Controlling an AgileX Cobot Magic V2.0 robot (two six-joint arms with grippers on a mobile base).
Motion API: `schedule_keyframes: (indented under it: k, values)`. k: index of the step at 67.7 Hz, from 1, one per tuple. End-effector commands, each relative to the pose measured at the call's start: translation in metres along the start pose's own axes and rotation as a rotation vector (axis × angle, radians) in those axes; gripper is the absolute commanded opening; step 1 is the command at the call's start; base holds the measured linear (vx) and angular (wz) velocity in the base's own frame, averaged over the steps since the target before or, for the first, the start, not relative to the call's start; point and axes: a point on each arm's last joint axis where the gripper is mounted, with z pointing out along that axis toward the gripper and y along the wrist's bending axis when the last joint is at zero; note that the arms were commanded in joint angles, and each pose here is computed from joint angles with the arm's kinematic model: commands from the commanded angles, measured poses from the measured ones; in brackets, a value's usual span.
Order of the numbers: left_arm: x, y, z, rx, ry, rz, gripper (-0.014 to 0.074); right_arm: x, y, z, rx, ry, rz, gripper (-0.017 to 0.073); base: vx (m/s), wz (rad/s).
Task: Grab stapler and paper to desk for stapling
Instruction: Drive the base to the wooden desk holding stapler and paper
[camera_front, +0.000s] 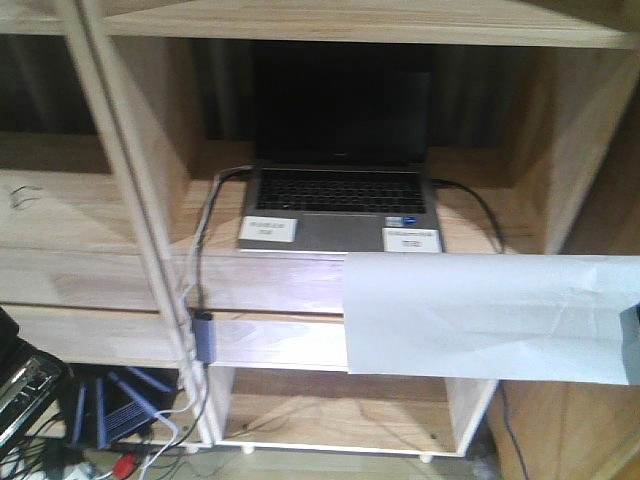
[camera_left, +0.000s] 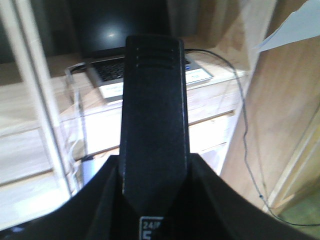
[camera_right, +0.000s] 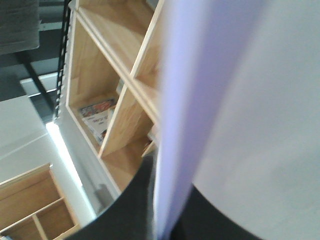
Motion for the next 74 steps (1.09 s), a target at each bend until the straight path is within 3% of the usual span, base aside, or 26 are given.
schedule_keyframes:
  k: [1, 74]
  values:
    - [-0.0189, -0.0007, -0.0051, 0.003, -0.139, -0.015, -0.0006, -0.0004, 0.0054, -0.0051, -0.081, -0.041, 0.007, -0.0006, -0.06, 0.31]
    - [-0.0189, -0.0007, -0.0051, 0.003, -0.139, -0.015, -0.0006, -0.0005, 0.0057, -0.0052, -0.084, -0.042, 0.007, -0.0006, -0.01, 0.54]
